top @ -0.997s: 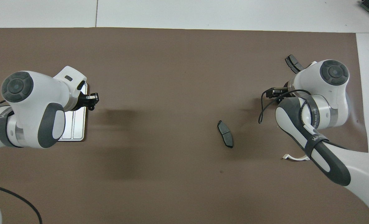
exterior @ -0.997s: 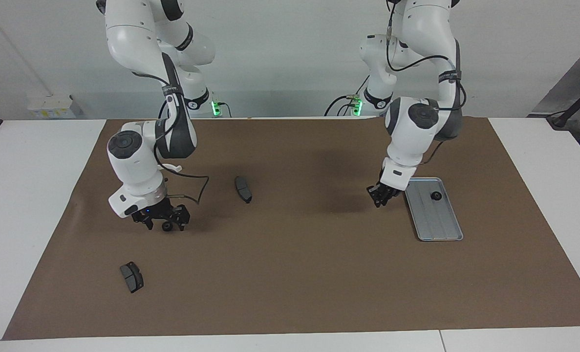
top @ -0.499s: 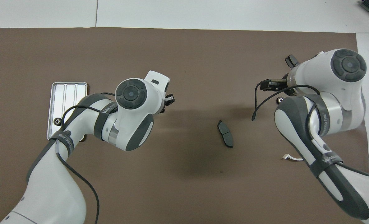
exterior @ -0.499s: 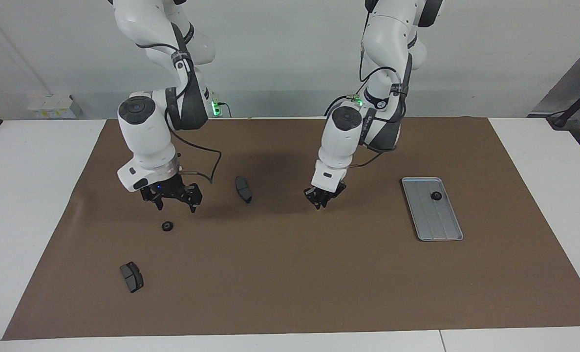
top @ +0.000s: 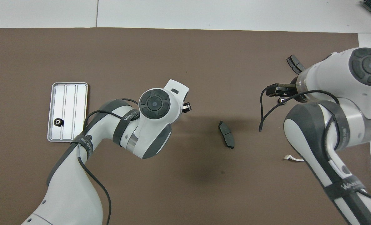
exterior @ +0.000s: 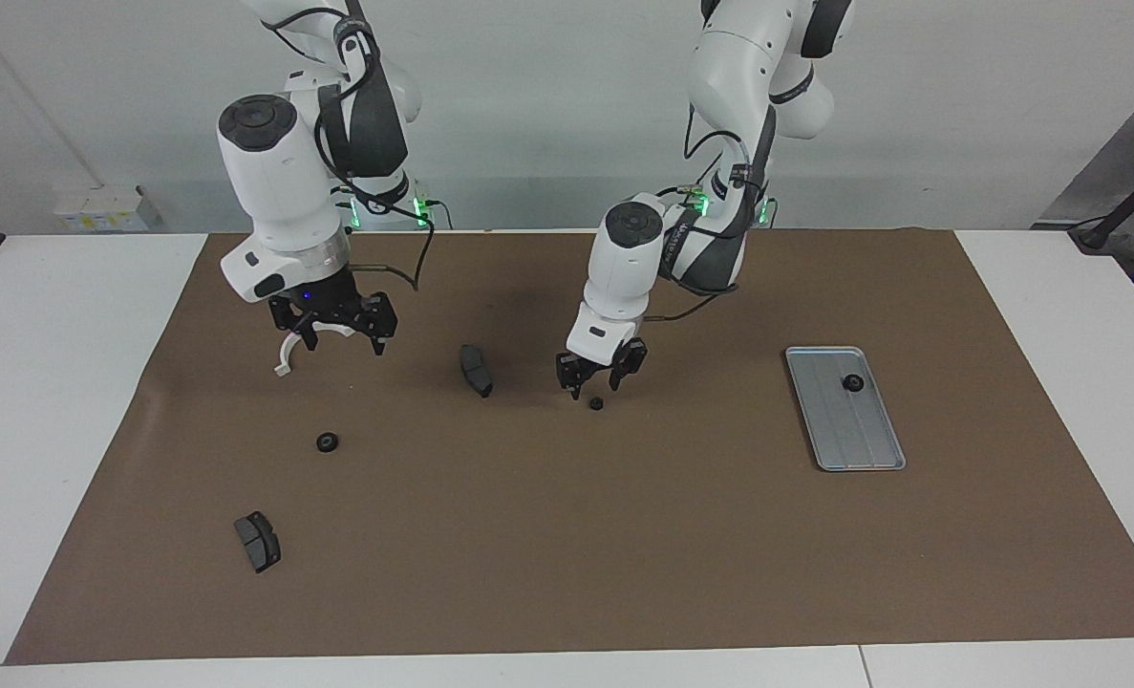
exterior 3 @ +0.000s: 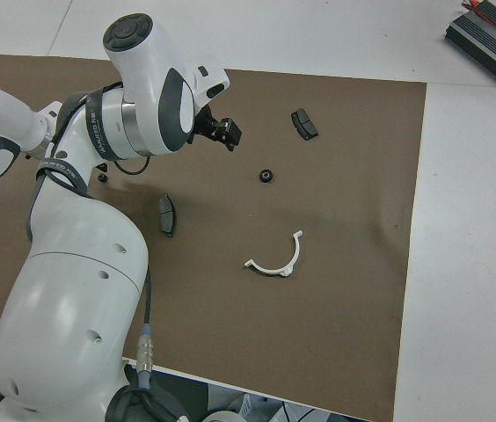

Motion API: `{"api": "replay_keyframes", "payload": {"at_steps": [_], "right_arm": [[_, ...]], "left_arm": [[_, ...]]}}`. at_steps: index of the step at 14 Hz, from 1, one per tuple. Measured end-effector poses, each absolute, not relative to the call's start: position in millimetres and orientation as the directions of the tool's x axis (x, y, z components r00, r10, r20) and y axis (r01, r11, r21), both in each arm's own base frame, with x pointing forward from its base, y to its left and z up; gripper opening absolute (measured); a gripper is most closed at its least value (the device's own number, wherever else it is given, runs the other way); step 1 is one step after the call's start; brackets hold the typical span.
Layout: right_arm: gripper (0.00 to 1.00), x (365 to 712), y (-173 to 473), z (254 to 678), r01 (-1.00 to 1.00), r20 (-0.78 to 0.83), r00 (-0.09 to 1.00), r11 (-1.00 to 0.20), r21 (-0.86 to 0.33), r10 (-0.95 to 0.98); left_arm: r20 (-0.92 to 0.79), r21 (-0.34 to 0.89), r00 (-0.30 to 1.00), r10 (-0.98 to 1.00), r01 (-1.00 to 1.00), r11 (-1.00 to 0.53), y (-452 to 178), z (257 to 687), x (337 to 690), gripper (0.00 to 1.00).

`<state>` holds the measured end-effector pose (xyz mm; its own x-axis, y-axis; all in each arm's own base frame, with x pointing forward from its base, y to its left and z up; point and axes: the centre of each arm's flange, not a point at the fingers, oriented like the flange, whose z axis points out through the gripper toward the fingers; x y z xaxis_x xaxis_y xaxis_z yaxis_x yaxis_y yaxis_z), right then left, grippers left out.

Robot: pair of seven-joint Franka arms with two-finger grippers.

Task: Place bearing gear from tray to pile

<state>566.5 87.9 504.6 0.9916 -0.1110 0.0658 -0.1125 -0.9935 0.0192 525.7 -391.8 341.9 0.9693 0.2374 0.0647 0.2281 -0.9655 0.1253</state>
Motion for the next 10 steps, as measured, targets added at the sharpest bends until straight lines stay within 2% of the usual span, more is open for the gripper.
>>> {"api": "replay_keyframes", "payload": {"at_steps": [5, 10], "right_arm": [[1.00, 558.9, 101.7, 511.1, -0.091, 0.066, 0.994, -0.996, 0.017, -0.090], [1.00, 554.4, 189.4, 481.1, -0.105, 0.085, 0.991, -0.994, -0.022, -0.107]], "left_arm": [[0.039, 0.086, 0.944, 0.327, 0.323, -0.943, -334.0, 341.0, 560.1, 0.79], [-0.005, 0.027, 0.953, 0.304, 0.304, -0.952, -216.8, 366.8, 599.6, 0.78]]}}
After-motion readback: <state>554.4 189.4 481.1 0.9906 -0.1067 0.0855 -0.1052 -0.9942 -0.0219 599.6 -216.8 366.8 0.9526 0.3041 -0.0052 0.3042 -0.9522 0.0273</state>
